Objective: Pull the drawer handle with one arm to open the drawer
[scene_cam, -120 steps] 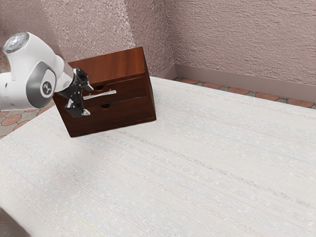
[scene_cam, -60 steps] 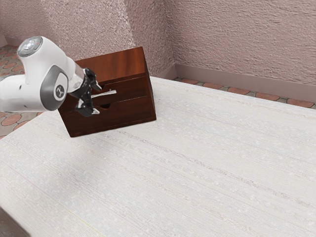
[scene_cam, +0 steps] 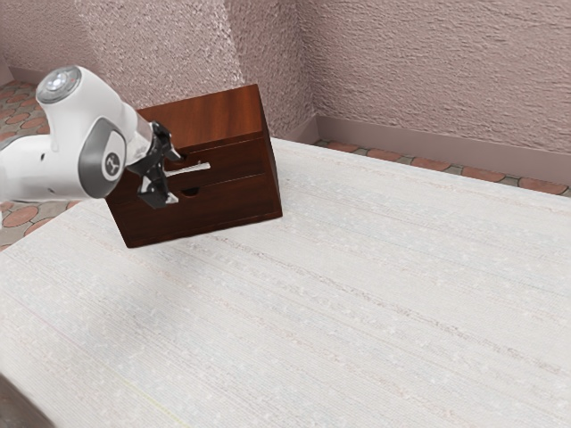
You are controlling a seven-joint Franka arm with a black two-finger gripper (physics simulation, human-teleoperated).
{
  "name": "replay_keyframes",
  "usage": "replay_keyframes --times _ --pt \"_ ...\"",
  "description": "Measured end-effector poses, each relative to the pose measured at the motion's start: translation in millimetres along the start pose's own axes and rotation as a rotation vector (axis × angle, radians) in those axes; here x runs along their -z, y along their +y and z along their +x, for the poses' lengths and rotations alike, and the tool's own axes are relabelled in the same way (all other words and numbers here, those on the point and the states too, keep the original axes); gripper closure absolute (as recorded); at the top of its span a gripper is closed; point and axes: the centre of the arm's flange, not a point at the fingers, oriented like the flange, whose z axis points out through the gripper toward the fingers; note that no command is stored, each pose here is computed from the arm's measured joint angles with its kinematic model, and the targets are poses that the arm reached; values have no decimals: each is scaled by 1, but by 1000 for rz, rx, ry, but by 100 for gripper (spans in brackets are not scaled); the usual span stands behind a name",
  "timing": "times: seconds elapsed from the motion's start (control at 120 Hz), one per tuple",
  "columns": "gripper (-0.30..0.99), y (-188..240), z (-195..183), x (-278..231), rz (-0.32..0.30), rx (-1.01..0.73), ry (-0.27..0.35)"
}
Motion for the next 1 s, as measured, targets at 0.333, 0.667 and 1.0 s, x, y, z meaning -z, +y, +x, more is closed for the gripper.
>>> replay_keyframes --times 0.333,0.667,1.0 --pt "3 6 2 -20 6 6 22" --pt "4 -2 -1 -40 36 23 16" --pt "41 -1 -2 -32 35 26 6"
